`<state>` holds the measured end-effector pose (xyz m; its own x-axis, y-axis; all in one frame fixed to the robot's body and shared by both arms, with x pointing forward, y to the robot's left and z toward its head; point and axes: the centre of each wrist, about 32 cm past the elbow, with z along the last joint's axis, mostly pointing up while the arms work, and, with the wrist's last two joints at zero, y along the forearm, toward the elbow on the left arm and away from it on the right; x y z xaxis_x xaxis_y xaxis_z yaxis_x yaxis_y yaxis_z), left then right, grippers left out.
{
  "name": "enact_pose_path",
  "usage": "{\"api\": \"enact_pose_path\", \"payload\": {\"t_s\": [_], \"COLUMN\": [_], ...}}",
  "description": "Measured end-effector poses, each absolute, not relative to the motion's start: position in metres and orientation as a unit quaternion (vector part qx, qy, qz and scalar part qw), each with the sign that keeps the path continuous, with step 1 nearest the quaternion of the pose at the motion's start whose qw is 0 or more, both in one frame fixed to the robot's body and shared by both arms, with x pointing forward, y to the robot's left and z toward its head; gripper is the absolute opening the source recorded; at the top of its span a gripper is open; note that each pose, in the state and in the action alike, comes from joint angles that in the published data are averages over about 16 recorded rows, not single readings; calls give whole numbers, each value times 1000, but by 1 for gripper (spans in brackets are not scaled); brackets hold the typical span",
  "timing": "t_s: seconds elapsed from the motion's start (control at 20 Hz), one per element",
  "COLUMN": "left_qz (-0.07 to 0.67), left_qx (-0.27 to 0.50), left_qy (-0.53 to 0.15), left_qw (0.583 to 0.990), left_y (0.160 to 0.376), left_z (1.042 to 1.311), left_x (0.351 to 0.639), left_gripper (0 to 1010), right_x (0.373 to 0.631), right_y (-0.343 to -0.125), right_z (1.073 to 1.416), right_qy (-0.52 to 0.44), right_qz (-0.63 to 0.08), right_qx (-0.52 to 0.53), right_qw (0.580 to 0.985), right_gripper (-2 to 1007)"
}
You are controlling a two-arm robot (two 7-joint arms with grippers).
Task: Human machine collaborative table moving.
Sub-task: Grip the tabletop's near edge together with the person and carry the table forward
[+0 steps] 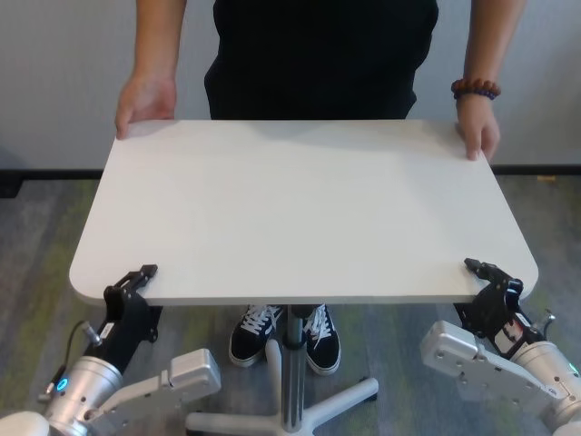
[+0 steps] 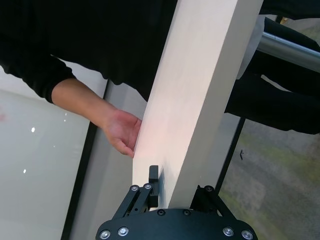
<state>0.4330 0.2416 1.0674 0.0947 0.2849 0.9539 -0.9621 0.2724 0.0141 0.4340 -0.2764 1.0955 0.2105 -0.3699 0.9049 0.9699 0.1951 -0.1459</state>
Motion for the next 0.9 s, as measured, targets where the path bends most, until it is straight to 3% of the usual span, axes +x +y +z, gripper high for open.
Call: {"api": "enact_pose_path", "payload": {"t_s": [0.9], "left_qz": [486], "left_qx": [354], "left_qy": [-485], "left_qw": [635], "left_y": [230], "left_z": [1084], "left_x": [448], "left_gripper": [286], "right_x": [456], "right_y": [-286], "right_z": [1110], "right_qy": [-405], "right_qz": [-494], "right_qx": [-393], "right_qw": [662], "right_gripper": [343]}}
